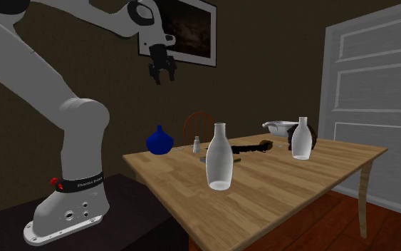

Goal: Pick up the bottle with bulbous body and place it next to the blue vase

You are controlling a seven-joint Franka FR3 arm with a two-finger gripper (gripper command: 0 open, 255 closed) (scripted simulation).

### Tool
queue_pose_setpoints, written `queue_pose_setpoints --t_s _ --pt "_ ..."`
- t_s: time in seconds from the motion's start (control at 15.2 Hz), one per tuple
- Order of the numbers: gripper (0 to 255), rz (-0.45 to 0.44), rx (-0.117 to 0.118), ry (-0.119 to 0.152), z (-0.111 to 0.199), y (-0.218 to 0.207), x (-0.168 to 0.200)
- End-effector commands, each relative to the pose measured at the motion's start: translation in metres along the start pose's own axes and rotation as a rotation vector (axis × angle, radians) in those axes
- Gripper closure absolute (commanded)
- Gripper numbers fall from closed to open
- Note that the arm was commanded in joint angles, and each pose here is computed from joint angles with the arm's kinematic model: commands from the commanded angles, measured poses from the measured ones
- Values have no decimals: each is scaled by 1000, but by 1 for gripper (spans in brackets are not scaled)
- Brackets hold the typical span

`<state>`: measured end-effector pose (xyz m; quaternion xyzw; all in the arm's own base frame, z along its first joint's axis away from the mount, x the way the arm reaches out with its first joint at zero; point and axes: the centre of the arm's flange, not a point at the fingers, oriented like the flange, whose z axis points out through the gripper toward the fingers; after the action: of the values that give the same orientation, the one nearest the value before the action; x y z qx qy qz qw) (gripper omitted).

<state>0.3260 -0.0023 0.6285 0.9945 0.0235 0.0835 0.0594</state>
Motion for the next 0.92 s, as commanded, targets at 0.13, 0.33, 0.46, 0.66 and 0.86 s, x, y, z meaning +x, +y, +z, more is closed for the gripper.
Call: queue_pose_setpoints --t_s 0.13,0.33,0.46,0.66,0.86 --pt "0 8 9 -11 15 23 1" --pt "0 19 23 -27 38 58 2" --pt "0 27 33 -38 53 81 3" --pt "0 39 46 -54 76 115 3" --pt "0 50 60 -70 100 149 2"
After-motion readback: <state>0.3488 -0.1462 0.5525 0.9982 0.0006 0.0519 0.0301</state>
